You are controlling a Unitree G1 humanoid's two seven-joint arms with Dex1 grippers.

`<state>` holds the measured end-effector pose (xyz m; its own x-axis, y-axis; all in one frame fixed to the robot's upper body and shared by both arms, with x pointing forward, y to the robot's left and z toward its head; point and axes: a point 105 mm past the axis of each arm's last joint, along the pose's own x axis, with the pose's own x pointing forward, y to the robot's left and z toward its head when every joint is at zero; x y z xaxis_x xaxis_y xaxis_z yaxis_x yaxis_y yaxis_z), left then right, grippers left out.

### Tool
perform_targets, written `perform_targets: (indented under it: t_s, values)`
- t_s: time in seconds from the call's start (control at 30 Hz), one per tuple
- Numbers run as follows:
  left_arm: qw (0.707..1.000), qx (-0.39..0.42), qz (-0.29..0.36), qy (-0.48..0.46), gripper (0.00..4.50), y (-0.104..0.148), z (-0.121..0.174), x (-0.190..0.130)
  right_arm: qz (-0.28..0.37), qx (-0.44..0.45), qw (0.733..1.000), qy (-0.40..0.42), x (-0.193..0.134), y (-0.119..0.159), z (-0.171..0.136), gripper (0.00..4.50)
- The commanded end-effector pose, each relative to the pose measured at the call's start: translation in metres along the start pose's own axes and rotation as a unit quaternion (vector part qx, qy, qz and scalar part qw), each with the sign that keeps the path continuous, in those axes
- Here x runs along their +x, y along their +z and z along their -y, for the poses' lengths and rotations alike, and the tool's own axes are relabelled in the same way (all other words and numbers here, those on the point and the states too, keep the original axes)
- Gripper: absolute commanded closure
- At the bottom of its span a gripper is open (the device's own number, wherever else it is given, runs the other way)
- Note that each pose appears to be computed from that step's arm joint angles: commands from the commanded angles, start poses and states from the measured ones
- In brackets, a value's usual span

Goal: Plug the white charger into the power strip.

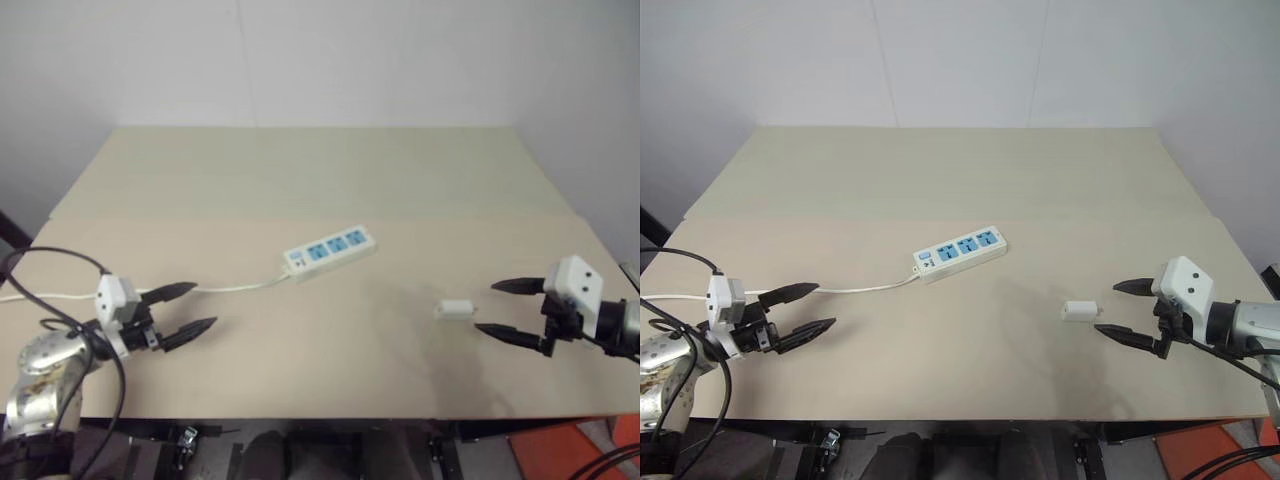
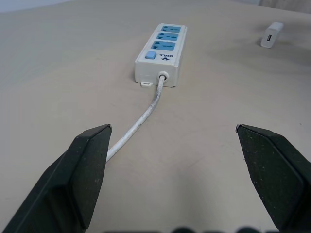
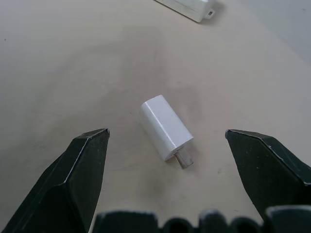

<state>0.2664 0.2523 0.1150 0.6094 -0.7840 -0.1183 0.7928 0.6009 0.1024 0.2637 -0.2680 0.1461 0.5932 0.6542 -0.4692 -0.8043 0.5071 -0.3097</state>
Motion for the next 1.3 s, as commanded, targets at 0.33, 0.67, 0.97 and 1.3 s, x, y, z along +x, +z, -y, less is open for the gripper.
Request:
perform_targets:
  t_s: [0.33,0.67,0.97,1.3]
  values:
    - [1.0,0.009,0.003,-0.006,0.02,0.007,-0.001,0.002,-0.004,-0.026,1.0,-0.014,-0.009,0.007,0.004,0.0]
    - [0.999,0.029,0.012,0.032,0.02,0.008,-0.014,0.008,0.002,-0.025,1.0,-0.017,-0.005,0.008,0.004,0.0]
    - [0.998,0.062,0.02,-0.004,0.02,-0.003,-0.051,0.071,0.031,-0.029,0.999,-0.01,0.016,0.023,-0.003,0.0]
    - [0.991,0.031,-0.078,-0.103,0.02,-0.017,-0.036,0.143,0.056,-0.01,0.998,-0.009,0.027,0.037,-0.032,0.0]
